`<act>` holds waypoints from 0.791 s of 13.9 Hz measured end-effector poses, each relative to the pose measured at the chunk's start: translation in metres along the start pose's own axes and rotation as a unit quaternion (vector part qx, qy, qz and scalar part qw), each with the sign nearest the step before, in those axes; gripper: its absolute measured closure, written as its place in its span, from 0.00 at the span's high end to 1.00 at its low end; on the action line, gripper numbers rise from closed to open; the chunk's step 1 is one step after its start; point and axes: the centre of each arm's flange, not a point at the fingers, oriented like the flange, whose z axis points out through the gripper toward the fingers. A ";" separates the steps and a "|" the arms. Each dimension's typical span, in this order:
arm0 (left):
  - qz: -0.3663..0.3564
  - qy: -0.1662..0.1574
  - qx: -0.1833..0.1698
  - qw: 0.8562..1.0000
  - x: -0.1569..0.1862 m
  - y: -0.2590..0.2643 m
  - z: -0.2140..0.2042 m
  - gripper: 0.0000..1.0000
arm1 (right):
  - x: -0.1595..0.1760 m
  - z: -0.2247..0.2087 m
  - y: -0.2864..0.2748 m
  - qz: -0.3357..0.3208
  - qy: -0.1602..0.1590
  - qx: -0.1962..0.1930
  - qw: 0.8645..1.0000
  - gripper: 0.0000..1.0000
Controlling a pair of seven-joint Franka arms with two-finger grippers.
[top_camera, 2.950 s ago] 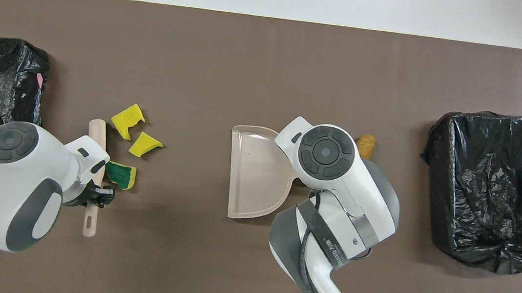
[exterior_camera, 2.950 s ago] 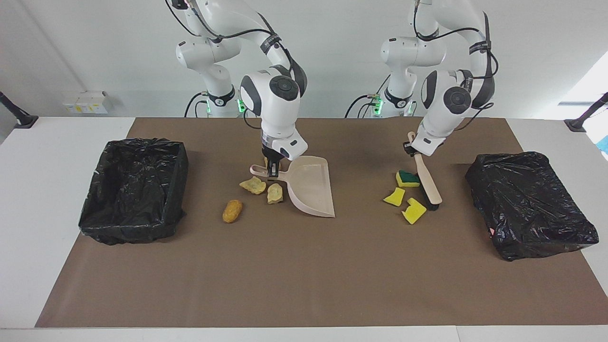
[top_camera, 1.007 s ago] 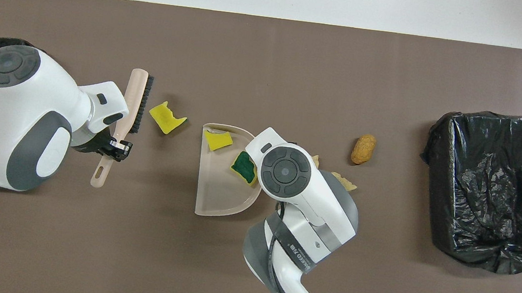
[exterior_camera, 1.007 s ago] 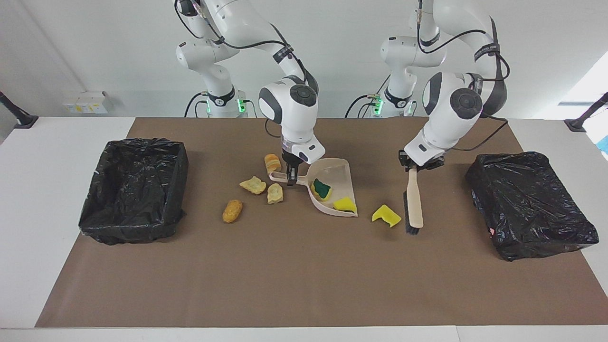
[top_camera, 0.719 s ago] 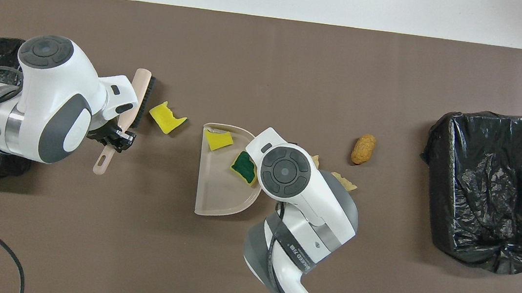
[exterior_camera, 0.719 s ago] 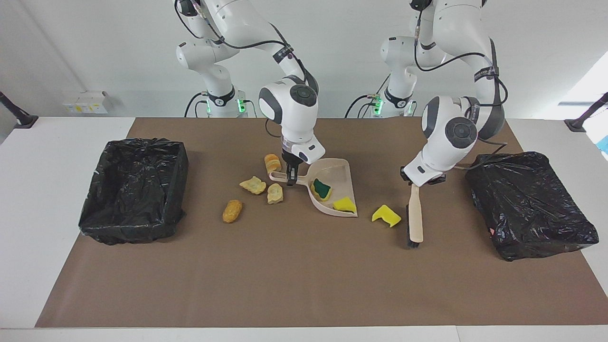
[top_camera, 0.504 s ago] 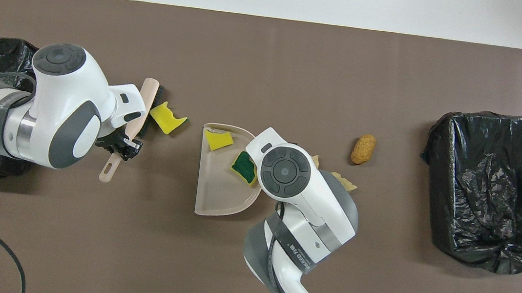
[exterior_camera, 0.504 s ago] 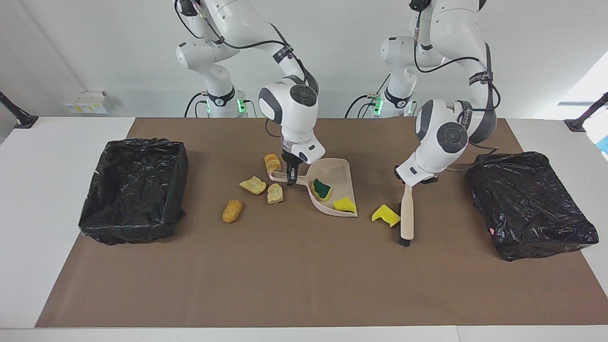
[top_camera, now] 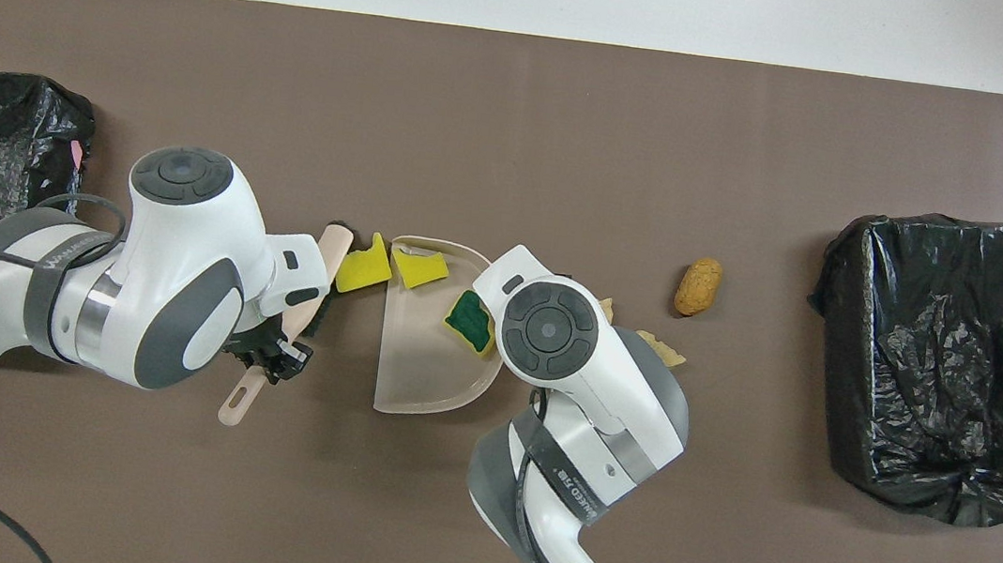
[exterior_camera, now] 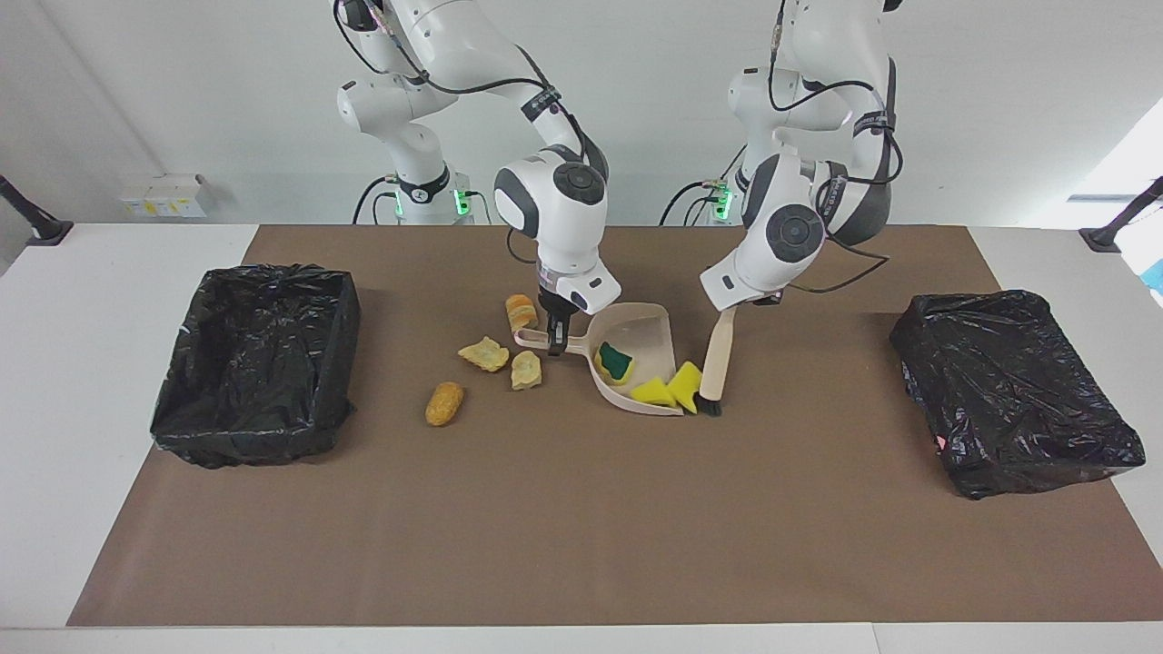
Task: Sweep and dump trash in bin
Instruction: 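Sweep the sponge pieces into the dustpan with the left gripper's brush, then carry the dustpan with the right gripper to the nearer black bin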
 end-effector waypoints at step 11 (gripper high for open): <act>-0.034 0.063 -0.021 0.997 -0.053 -0.035 -0.099 0.26 | -0.018 -0.013 0.015 0.010 0.006 -0.011 1.000 0.31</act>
